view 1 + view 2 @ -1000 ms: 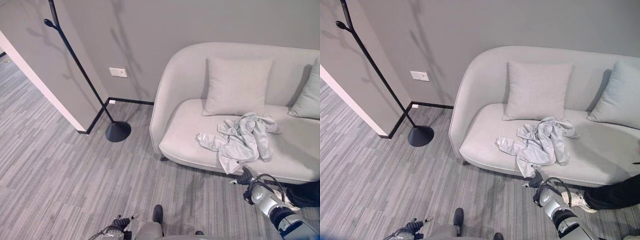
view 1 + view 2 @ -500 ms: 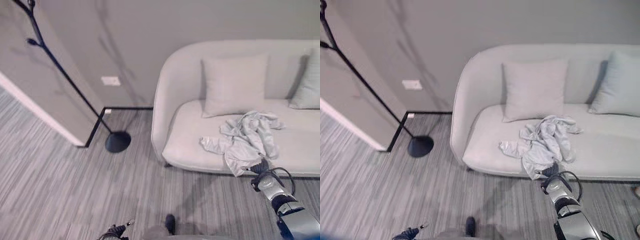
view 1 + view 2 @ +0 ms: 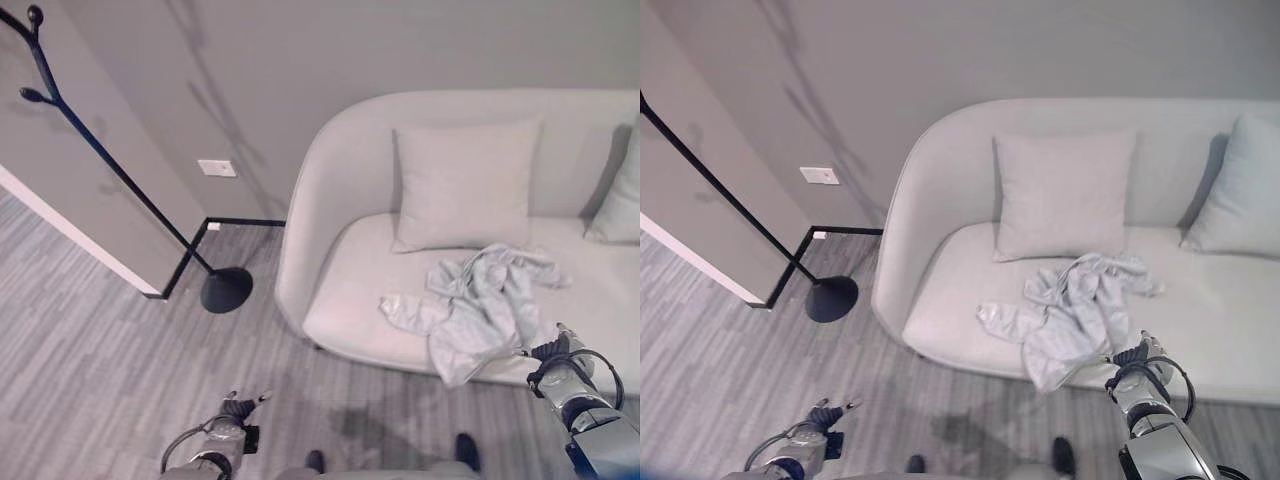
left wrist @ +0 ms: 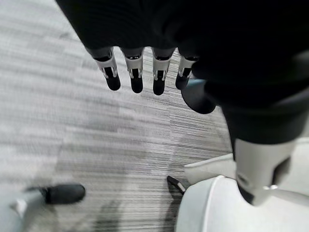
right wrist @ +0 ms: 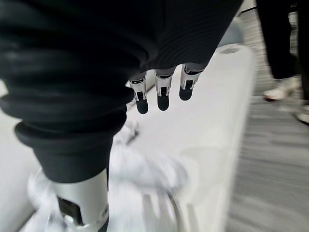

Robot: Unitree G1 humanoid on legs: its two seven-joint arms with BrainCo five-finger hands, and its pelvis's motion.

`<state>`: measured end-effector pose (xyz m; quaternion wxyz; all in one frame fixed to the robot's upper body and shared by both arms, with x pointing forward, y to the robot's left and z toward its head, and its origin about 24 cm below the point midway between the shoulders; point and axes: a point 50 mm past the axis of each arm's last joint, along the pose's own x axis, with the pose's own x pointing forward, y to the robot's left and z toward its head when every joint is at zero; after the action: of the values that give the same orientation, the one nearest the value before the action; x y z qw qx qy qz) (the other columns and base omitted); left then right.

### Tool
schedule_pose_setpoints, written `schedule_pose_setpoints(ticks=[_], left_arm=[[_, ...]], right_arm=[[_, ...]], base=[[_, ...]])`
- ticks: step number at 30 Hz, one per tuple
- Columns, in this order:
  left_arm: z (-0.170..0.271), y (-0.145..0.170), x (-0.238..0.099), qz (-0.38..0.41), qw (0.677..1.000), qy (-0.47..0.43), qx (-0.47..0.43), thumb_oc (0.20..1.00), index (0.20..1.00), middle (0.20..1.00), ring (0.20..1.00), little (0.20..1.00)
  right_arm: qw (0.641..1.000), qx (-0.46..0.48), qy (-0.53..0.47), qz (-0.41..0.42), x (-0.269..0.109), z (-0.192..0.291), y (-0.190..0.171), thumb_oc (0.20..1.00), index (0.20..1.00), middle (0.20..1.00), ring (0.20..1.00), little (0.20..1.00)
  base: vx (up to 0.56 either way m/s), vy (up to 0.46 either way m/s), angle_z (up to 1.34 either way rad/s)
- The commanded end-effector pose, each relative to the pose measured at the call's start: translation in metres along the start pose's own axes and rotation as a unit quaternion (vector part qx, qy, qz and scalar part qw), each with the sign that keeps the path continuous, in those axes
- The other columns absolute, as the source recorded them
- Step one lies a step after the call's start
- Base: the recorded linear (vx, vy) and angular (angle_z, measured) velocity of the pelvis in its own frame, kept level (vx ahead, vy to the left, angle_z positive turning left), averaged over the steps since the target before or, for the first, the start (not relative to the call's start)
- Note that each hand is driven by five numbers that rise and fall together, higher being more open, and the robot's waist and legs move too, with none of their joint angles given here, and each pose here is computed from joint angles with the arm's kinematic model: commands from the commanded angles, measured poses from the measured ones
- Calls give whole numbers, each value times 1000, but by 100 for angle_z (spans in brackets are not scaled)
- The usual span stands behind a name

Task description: Hang the clothes on the sofa on the clothes rack.

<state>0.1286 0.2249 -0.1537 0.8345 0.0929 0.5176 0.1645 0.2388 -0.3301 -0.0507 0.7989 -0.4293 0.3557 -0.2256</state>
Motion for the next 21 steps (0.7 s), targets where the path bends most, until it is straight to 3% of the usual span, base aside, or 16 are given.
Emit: schedule_pose_setpoints(ticks=[1, 8, 11, 17, 21], left_arm=[[6, -20, -3, -26, 999, -6, 17, 1000, 1000, 1000, 1000, 1000], [-6, -13, -3, -21, 999, 11, 35, 1000, 1000, 1000, 1000, 1000], [-8, -3, -1, -18, 996, 4, 86, 1000, 1000, 1000, 1000, 1000], [-19, 2, -2, -17, 988, 21, 149, 1000, 1000, 1000, 1000, 1000], [3, -9, -1, -27, 985, -21, 167, 1000, 1000, 1000, 1000, 1000]], right_arm=[[996, 52, -28, -71, 17, 31, -48, 1000, 1000, 1000, 1000, 1000], [992, 116, -11, -47, 15, 31, -36, 1000, 1000, 1000, 1000, 1000], [990, 140, -14, -4, 9, 38, -16, 1000, 1000, 1000, 1000, 1000], [985, 160, -47, 36, 1, 65, 3, 1000, 1000, 1000, 1000, 1000], [983, 163, -76, 44, -3, 95, 5, 1000, 1000, 1000, 1000, 1000]], base=[[143, -437, 15], [126, -236, 60], [164, -176, 38], [151, 30, 14], [12, 74, 4]])
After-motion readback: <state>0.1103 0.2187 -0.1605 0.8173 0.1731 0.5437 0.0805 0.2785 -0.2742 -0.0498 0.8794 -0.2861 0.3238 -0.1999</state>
